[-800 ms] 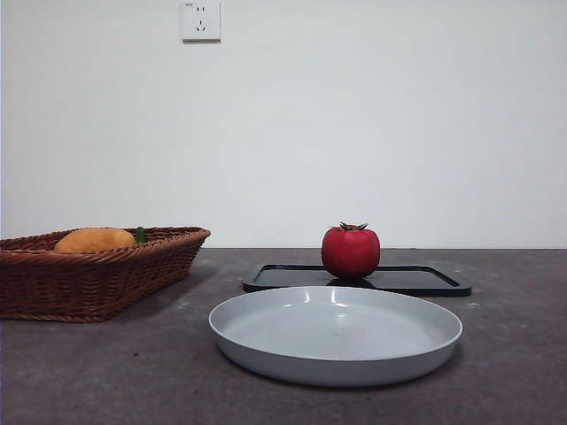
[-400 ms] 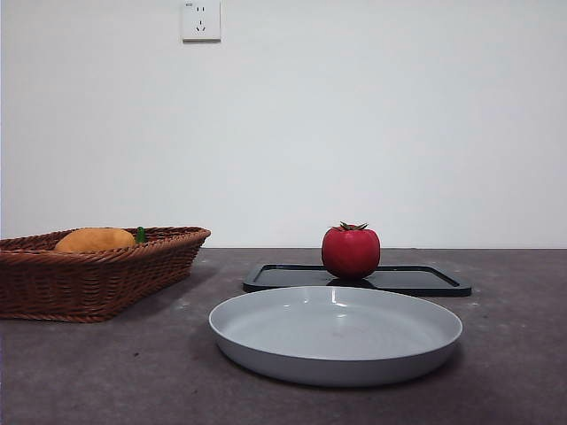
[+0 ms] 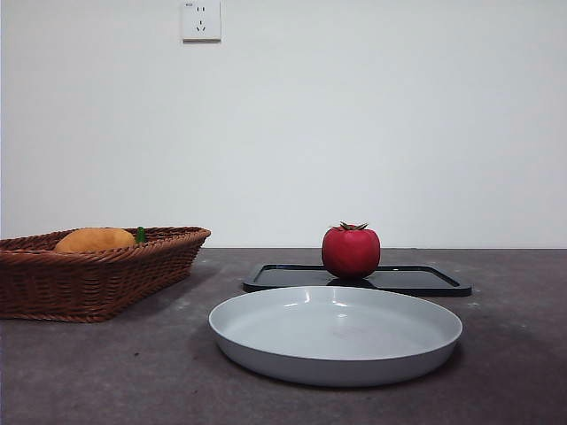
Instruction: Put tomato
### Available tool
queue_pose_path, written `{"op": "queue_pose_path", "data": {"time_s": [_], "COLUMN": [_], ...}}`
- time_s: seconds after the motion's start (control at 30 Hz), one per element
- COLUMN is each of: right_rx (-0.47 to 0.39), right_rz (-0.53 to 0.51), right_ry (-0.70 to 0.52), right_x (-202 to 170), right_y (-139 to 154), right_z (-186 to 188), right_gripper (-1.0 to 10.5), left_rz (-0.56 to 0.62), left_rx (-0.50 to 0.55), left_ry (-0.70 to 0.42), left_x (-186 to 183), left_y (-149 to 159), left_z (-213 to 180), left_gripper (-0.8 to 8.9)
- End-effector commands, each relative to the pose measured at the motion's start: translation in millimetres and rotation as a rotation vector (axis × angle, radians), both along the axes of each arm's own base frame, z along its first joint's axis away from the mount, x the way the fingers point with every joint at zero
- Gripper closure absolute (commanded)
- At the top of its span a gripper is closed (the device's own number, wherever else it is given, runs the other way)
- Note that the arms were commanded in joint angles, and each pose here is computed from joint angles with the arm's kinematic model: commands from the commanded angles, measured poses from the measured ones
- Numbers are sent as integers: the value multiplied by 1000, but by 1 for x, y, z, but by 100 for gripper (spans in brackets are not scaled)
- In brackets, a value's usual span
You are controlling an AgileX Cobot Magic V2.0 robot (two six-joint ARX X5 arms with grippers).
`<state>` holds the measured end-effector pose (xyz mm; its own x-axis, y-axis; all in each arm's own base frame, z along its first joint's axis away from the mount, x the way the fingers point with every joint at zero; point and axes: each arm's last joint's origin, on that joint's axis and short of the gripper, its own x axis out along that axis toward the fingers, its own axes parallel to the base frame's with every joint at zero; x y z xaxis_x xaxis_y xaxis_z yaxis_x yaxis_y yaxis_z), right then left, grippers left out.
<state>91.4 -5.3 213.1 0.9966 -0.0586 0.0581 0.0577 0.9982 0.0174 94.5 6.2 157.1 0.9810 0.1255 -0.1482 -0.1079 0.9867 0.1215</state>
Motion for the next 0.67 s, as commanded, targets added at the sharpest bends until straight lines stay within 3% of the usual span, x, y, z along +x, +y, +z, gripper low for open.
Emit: {"op": "queue_pose_path", "data": {"time_s": [0.03, 0.33, 0.67], "right_rx": [30, 80, 90], "right_rz": [-7, -6, -7], "right_ry": [-10, 81, 225], "right_x": [0, 6, 4], "right_y": [0, -1, 0], "right_z": [-12, -50, -64], "right_gripper": [940, 940, 940], "left_rz": [5, 5, 5], "left_rx": [-8, -8, -8], "left_ry": [27, 28, 28], "left_x": [1, 1, 1], "left_y": [0, 0, 0], "left_z": [-8, -8, -8], "left_gripper": [804, 804, 804]}}
